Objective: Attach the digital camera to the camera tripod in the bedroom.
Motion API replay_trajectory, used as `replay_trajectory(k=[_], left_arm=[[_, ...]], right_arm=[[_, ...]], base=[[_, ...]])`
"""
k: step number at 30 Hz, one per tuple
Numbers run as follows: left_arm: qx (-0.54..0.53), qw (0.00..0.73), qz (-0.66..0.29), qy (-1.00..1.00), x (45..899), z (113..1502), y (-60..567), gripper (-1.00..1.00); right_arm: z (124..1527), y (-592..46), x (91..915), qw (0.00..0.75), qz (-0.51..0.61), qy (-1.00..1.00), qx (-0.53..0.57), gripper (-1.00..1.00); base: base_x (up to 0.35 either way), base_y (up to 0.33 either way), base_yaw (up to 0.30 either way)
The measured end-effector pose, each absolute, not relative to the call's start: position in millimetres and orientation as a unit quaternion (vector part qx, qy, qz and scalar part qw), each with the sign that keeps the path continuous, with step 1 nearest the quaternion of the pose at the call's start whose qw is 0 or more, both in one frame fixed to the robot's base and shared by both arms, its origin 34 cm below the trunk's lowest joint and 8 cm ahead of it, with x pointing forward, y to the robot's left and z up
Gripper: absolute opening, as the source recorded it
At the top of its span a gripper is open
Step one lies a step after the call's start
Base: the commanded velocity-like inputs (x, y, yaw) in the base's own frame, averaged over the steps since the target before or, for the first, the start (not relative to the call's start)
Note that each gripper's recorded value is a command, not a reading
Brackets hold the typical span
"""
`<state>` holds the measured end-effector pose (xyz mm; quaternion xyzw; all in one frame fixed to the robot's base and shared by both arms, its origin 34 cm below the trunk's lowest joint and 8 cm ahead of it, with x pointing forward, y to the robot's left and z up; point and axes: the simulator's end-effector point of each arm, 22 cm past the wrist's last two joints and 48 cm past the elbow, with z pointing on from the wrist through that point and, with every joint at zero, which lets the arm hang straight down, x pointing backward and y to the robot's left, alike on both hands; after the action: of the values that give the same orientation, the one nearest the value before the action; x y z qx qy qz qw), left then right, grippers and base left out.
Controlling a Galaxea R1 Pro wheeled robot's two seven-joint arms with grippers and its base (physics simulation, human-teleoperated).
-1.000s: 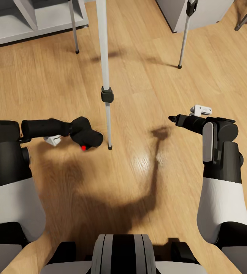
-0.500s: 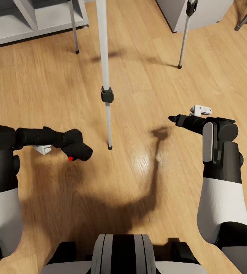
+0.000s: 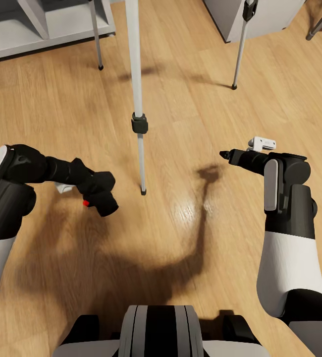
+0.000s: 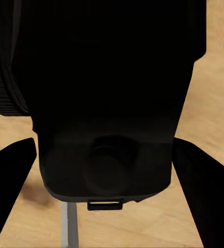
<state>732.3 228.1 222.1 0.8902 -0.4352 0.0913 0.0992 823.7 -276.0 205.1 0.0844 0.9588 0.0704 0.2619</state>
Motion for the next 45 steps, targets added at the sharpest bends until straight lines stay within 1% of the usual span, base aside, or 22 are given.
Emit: replay_trajectory(k=[6,16,33,36,39,40,45], left_arm=[[0.866,0.075,0.089,-0.486,744.2,230.3,218.3,-1.00],[0.847,0.026,0.089,-0.523,768.7,246.6,234.7,-1.00],[0.824,0.005,0.085,-0.561,777.2,253.7,237.6,-1.00],[0.797,-0.003,0.077,-0.599,772.6,249.7,241.8,-1.00],[0.727,-0.033,0.070,-0.682,776.7,249.5,255.7,-1.00],[0.727,-0.033,0.070,-0.683,776.5,249.4,255.7,-1.00],[0.582,-0.070,0.060,-0.808,785.2,252.2,271.3,-1.00]], right_arm=[[205.1,-275.9,823.7,0.262,0.071,0.959,0.084,1.00],[205.1,-275.9,823.7,0.262,0.071,0.959,0.084,1.00],[205.1,-275.9,823.7,0.262,0.071,0.959,0.084,1.00],[205.1,-275.9,823.7,0.262,0.071,0.959,0.084,1.00],[205.2,-275.8,823.7,0.262,0.071,0.959,0.084,1.00],[205.1,-275.9,823.7,0.262,0.071,0.959,0.084,1.00],[205.1,-275.9,823.7,0.262,0.071,0.959,0.084,1.00]], base=[[0.000,0.000,0.000],[0.000,0.000,0.000],[0.000,0.000,0.000],[0.000,0.000,0.000],[0.000,0.000,0.000],[0.000,0.000,0.000],[0.000,0.000,0.000]])
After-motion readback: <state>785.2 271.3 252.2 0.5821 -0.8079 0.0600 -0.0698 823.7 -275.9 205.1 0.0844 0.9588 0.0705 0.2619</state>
